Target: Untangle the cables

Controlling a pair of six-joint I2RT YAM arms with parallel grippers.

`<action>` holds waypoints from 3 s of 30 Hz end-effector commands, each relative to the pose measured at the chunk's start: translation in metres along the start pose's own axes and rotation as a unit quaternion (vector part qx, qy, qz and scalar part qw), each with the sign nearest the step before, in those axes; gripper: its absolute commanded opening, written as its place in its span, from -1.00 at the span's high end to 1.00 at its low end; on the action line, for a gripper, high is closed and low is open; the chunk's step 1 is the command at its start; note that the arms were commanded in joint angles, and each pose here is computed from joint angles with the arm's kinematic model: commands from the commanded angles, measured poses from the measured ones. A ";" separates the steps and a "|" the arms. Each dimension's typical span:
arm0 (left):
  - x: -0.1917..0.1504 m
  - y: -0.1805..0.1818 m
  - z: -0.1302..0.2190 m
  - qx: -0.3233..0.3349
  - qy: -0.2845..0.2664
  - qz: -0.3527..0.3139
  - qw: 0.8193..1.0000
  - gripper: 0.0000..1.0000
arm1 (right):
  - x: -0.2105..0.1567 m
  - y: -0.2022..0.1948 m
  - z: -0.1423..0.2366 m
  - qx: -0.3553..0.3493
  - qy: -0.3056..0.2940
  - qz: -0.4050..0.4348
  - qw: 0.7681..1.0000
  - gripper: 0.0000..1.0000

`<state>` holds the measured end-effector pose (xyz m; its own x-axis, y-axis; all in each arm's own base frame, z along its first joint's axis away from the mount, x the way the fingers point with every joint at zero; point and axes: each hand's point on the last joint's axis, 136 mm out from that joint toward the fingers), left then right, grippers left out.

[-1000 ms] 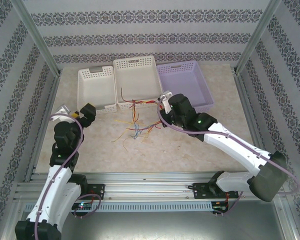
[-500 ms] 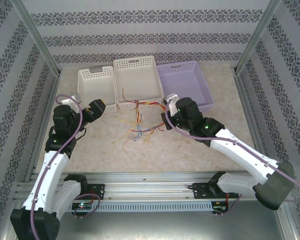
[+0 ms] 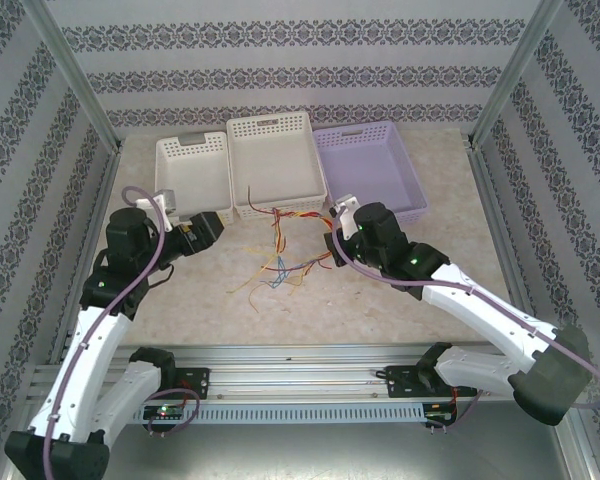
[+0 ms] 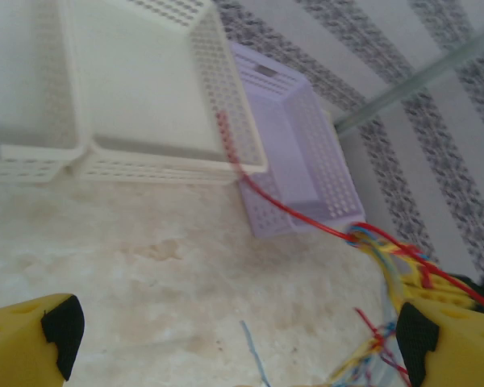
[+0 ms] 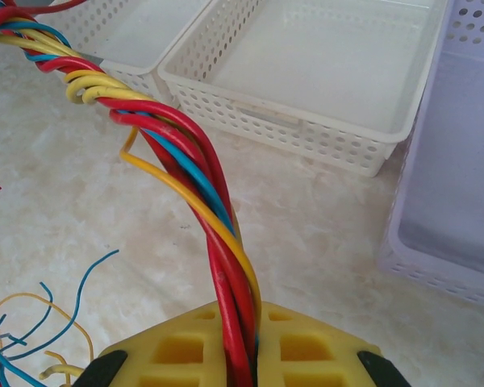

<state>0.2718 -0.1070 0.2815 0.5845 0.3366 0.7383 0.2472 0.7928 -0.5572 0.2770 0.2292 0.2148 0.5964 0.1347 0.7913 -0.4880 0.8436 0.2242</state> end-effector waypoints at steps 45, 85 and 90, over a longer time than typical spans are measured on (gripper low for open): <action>-0.081 -0.124 -0.083 -0.163 0.222 -0.422 0.864 -0.84 | -0.005 0.049 0.011 0.056 0.001 0.114 0.992 1.00; -0.099 -0.107 -0.100 -0.134 0.245 -0.434 0.856 0.91 | 0.003 0.060 0.023 0.077 -0.003 0.113 0.991 1.00; -0.098 -0.105 -0.100 -0.127 0.241 -0.434 0.859 1.00 | 0.005 0.060 0.022 0.073 -0.002 0.113 0.991 1.00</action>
<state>0.2643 -0.2736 0.2249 0.3517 -0.6327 0.6899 0.8810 0.4728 -0.0154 0.2377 0.2572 0.2193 0.4992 0.3372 0.7982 -0.6687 0.7357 0.1075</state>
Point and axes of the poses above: each hand's point on the last joint's axis, 136 mm out from that joint toward the fingers, its own z axis back along the fingers, its own y axis along the line the jaws close on, x = y × z, and after that the axes turned 7 degrees about -z, right-handed
